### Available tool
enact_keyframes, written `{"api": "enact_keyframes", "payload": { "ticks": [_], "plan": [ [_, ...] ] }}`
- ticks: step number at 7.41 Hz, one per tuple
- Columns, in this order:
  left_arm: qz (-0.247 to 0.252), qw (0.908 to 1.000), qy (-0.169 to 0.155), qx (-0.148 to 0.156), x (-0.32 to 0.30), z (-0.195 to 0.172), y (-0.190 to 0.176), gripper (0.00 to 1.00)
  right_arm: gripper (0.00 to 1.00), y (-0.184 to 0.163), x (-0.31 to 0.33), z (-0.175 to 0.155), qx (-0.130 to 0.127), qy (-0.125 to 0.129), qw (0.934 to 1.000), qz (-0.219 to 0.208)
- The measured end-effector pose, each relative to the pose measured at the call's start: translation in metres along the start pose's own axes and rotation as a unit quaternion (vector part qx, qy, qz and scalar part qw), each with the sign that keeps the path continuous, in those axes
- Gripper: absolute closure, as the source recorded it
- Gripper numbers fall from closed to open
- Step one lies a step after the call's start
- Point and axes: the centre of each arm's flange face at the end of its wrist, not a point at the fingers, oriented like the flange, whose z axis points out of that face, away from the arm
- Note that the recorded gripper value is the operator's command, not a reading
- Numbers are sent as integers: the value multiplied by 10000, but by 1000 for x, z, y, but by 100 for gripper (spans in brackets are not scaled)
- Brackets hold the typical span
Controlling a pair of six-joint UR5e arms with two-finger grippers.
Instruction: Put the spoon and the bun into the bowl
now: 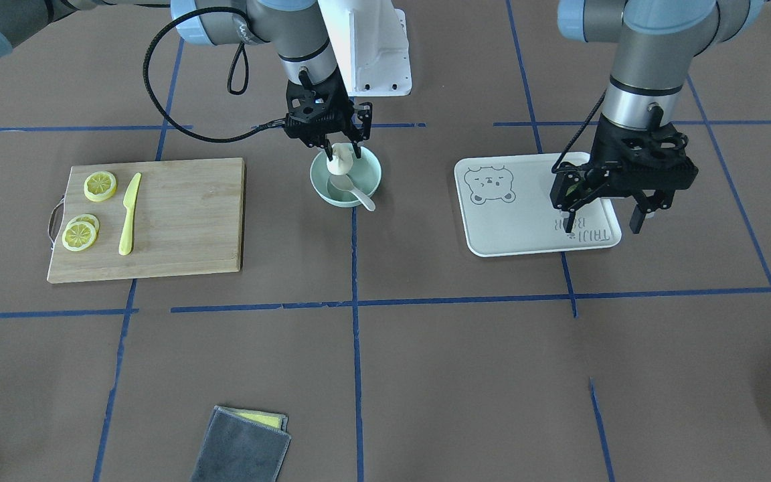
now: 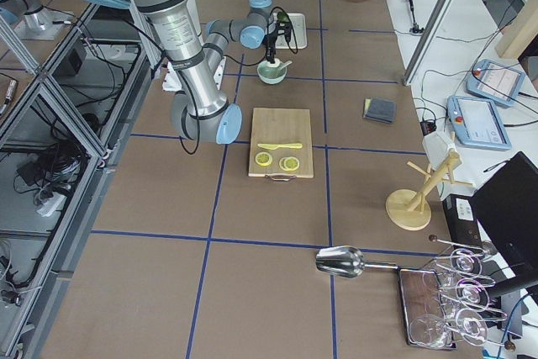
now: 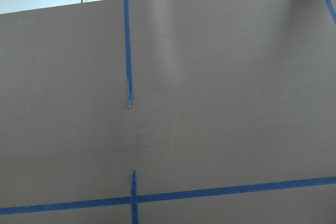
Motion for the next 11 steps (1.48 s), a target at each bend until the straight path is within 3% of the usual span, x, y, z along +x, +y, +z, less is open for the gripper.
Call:
{"api": "enact_keyframes", "payload": {
  "ticks": [5,7,9,11],
  "plan": [
    [886,9958,26,-234,-170,-2,5,0,0,-7,7,-5,43,17,10000,8],
    [1143,9917,118,-578,-268,5,15,0,0,-28,41,-25,77,251,9996,-58],
    [1066,9903,7,-897,-352,15,31,0,0,-68,89,-54,41,657,9967,-475],
    [723,9892,85,-1271,-399,18,40,0,0,-130,164,-85,-176,867,9928,-808]
  ]
}}
